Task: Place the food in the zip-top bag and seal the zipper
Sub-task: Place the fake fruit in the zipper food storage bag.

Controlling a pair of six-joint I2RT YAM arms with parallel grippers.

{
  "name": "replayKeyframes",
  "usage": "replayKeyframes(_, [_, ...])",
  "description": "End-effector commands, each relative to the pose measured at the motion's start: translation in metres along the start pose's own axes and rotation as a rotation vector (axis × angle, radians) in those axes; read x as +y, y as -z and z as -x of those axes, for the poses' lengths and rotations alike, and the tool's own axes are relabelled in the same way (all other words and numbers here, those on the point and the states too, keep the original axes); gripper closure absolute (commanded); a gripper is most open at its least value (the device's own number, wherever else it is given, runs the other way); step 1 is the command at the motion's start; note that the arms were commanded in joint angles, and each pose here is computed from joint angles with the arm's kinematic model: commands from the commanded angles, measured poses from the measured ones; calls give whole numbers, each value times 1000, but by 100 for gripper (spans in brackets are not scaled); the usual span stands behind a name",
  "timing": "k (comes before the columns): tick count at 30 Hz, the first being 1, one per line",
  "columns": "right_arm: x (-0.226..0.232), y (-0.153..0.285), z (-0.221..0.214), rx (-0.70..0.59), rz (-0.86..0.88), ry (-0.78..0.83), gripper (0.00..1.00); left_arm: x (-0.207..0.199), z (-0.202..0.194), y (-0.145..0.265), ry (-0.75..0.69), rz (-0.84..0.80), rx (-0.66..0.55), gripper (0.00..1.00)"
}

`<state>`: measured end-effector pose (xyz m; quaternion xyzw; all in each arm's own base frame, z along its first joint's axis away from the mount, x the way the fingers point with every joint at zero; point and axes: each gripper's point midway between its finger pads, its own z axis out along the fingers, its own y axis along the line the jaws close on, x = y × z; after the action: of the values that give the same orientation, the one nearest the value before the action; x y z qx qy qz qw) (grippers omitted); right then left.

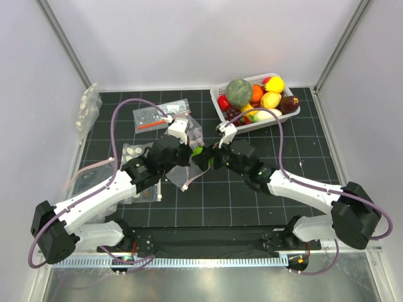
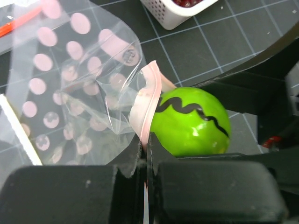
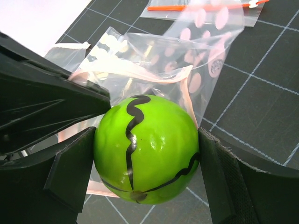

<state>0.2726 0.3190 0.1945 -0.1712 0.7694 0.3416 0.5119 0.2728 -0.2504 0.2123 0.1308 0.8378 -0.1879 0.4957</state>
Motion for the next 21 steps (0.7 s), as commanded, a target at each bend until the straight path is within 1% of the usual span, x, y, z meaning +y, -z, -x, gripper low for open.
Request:
replayKeyframes(1, [11, -5, 21, -86, 36, -31, 38, -20, 25, 7, 72, -97, -97, 100])
replayKeyframes(4, [9, -3, 23, -98, 23, -36, 24, -17, 26, 8, 83, -90, -102, 100])
replayKeyframes(6, [6, -1, 26, -112, 9, -42, 19, -16, 27, 9, 92, -90, -108, 100])
replayKeyframes(7, [5, 0, 25, -113, 3, -47, 15, -16, 27, 9, 96, -90, -109, 100])
replayKeyframes(10, [4, 4, 28, -126, -4, -62, 11, -14, 25, 6, 110, -88, -99, 100])
replayKeyframes(13, [3, 5, 29, -127, -15, -73, 2, -11, 20, 0, 116, -69, -77, 100])
replayKeyframes(15, [0, 6, 28, -115, -33, -79, 1, -8, 20, -2, 123, -60, -72, 100])
replayKeyframes(21, [-3, 7, 30, -101, -69, -96, 1, 3, 17, -7, 136, -20, -58, 100])
